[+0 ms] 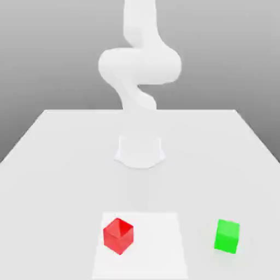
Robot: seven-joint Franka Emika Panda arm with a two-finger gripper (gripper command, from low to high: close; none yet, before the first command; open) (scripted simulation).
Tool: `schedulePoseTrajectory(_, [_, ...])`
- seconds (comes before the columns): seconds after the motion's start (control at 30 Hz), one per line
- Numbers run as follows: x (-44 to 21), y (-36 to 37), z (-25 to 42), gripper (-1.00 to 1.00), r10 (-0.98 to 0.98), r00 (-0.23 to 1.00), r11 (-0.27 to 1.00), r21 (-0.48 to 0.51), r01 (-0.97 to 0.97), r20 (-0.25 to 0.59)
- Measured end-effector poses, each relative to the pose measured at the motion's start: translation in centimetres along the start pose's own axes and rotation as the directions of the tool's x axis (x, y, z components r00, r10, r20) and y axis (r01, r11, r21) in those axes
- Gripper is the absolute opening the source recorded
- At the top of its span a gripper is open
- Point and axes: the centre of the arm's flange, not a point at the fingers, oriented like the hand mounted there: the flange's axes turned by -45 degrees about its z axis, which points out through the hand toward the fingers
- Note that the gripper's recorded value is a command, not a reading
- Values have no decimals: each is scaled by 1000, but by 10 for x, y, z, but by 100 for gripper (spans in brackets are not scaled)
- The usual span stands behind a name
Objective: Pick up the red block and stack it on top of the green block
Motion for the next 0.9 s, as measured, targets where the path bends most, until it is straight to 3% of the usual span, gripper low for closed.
schedulePoseTrajectory(0.27, [-62, 22, 178, 0, 205, 945, 977, -107, -183, 254])
schedulePoseTrajectory(0.53, [-179, 48, 307, 0, 412, 792, 909, -259, -326, 450])
schedulePoseTrajectory(0.7, [-265, 60, 358, 0, 526, 665, 850, -362, -384, 530])
schedulePoseTrajectory(0.87, [-306, 61, 399, 0, 538, 648, 843, -374, -388, 539])
schedulePoseTrajectory(0.9, [-313, 62, 405, -100, 538, 648, 843, -374, -388, 539])
